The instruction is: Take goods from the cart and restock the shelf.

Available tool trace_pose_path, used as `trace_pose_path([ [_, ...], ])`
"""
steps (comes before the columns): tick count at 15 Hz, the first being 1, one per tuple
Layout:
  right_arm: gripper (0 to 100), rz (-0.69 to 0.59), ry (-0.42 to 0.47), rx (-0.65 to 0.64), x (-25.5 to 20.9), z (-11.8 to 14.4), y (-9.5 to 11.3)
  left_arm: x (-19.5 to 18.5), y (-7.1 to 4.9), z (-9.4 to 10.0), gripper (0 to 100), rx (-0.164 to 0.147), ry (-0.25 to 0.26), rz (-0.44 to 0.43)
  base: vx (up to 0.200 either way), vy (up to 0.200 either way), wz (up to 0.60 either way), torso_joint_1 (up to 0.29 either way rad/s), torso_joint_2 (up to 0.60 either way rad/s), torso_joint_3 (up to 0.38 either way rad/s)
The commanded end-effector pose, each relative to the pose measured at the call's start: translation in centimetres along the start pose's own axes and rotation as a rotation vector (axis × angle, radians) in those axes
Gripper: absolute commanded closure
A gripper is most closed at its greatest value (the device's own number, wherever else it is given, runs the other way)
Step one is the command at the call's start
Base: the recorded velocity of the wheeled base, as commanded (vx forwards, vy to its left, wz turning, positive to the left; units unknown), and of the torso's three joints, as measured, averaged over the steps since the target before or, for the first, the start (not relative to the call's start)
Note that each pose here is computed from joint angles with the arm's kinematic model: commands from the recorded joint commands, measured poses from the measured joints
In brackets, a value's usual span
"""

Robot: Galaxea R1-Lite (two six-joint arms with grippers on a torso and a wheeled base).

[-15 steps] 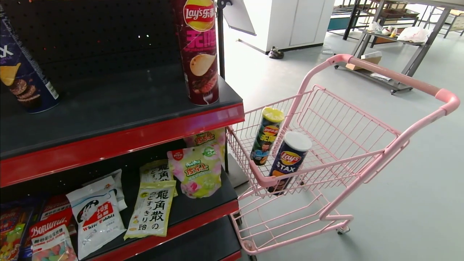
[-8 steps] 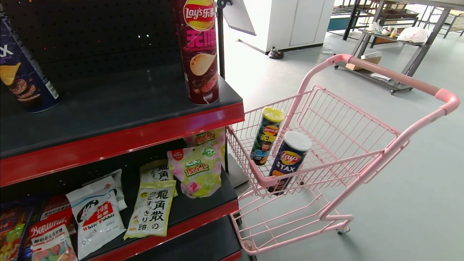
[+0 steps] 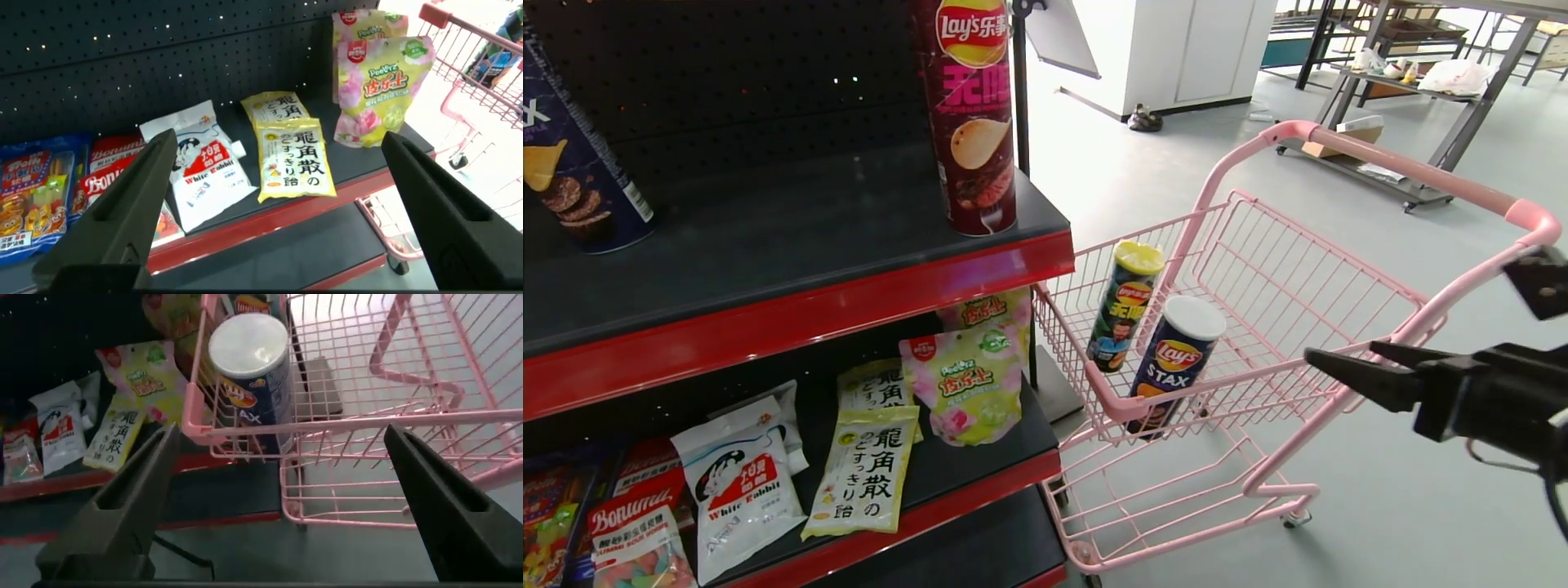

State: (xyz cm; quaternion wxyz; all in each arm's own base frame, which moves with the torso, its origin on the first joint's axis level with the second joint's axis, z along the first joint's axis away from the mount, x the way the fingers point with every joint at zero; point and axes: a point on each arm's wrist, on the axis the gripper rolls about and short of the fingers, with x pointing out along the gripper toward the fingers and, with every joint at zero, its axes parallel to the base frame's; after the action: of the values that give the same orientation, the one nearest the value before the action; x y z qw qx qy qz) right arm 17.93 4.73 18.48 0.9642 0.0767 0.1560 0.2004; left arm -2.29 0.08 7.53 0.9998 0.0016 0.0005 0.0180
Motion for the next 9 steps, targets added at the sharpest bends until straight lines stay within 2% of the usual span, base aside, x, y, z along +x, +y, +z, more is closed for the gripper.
trace_pose_path([
  [1,0,0.049,0.166,0.021,6.3,-2.3,-0.2,0.0,0.0,0.0,0,0.0,0.001,0.001,0.0,0.0,0.0,0.0,0.0,0.0],
  [4,0,0.056,0.182,0.021,8.7,-3.0,-0.4,0.0,0.0,0.0,0,0.0,0.001,0.001,0.0,0.0,0.0,0.0,0.0,0.0],
  [9,0,0.1,0.207,0.014,10.0,-3.4,0.2,0.0,0.0,0.0,0,0.001,0.001,0.001,0.0,0.0,0.0,0.0,0.0,0.0],
])
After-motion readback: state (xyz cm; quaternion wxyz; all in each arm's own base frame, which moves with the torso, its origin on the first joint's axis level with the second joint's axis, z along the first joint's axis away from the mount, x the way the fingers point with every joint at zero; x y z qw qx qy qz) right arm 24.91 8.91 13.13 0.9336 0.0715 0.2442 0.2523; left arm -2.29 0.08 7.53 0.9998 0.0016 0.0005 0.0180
